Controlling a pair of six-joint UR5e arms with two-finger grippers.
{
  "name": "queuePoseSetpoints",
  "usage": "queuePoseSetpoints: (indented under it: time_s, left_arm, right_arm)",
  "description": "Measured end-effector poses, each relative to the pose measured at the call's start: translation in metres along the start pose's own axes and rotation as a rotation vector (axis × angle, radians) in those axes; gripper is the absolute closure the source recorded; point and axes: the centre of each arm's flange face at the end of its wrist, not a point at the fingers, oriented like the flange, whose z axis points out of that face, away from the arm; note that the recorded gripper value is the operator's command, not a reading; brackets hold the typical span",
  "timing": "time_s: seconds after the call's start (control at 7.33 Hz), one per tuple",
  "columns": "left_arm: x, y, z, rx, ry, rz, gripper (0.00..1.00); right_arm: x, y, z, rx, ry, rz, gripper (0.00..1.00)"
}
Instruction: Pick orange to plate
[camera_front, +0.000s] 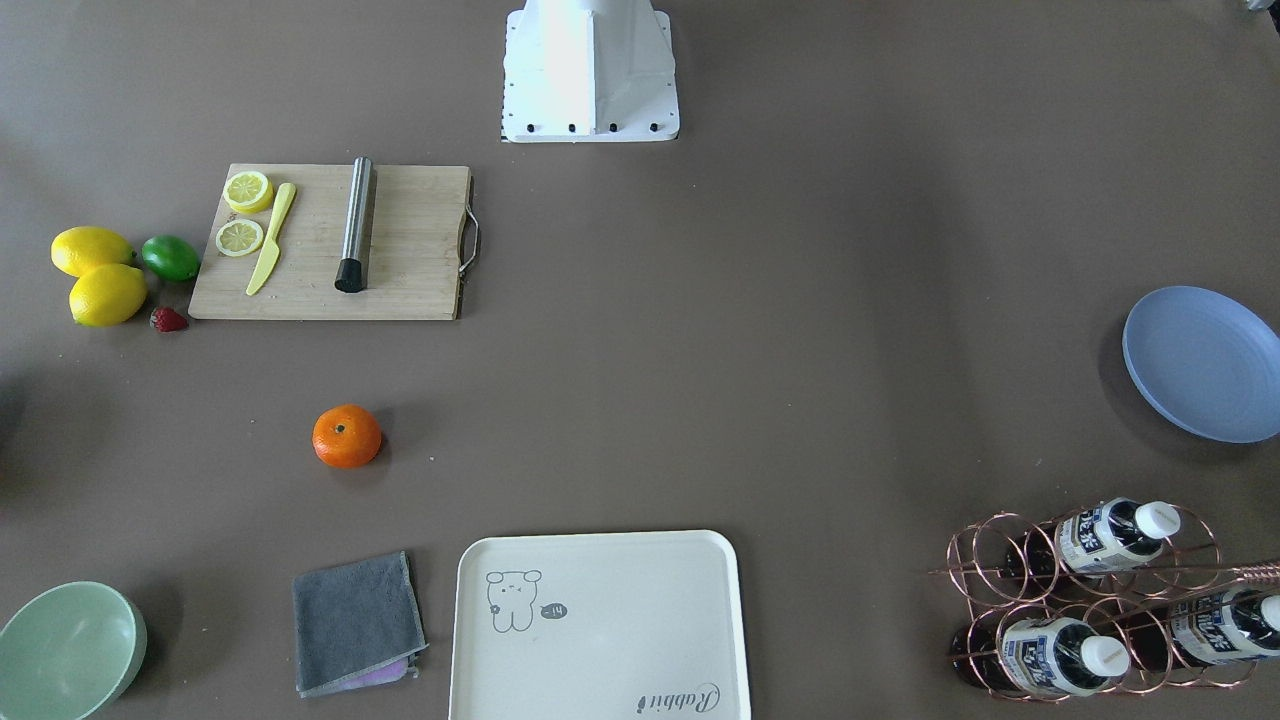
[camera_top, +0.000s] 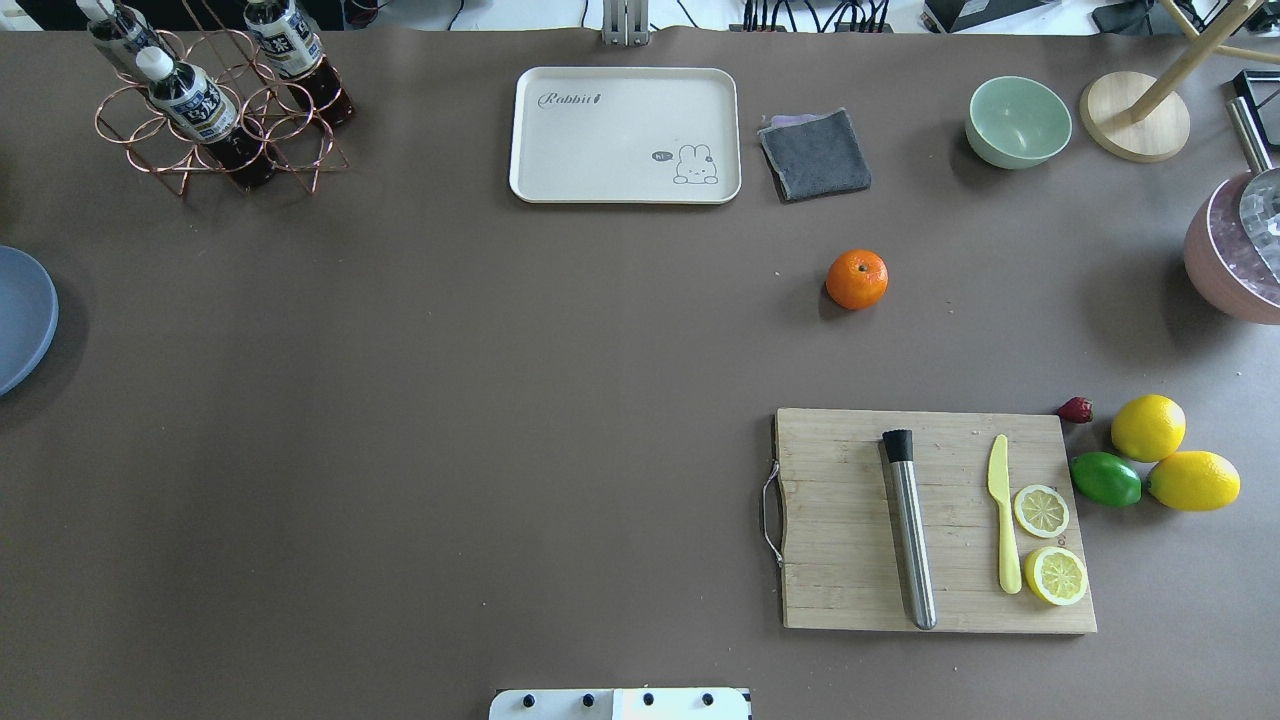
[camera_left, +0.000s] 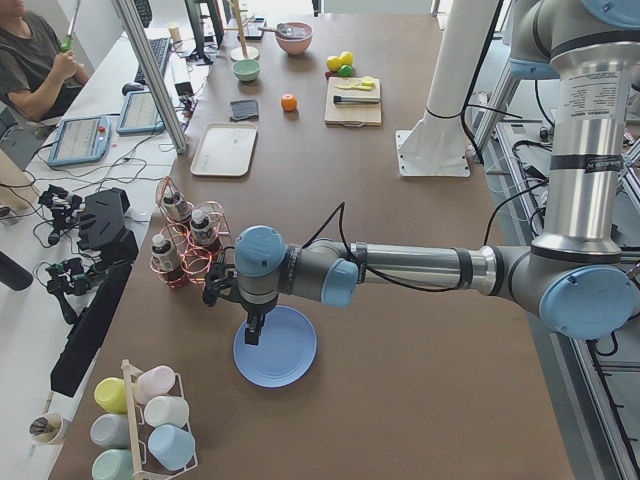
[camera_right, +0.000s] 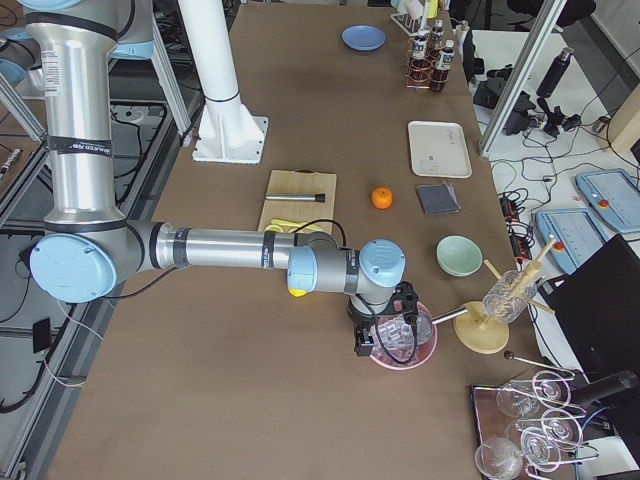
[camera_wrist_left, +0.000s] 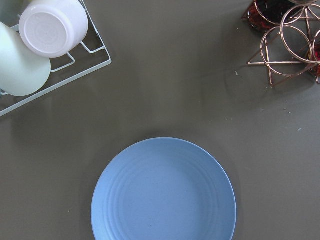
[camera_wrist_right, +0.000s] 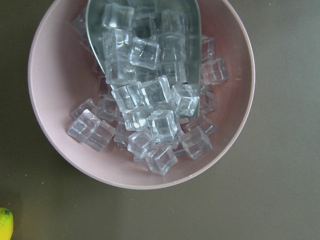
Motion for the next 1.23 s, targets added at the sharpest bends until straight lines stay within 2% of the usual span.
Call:
queuePoseSetpoints:
  time_s: [0.27, 0.68, 1.23]
  left_arm:
    - [0.003, 0.006, 0.012, -0.006, 0.002, 0.028, 0.02]
    - [-0.004, 0.013, 0.024, -0.03, -0.017, 0.014, 0.02]
    - [-0.003, 0.022, 0.023, -0.029, -0.006, 0.007, 0.03]
  right_arm:
    - [-0.001, 0.0, 0.0, 0.001, -0.004, -0.001, 0.0]
    - [-0.004, -0.006, -0.004, 0.009, -0.001, -0.01, 0.0]
    - [-0.006, -0.004, -0.005, 0.016, -0.005, -0.019, 0.0]
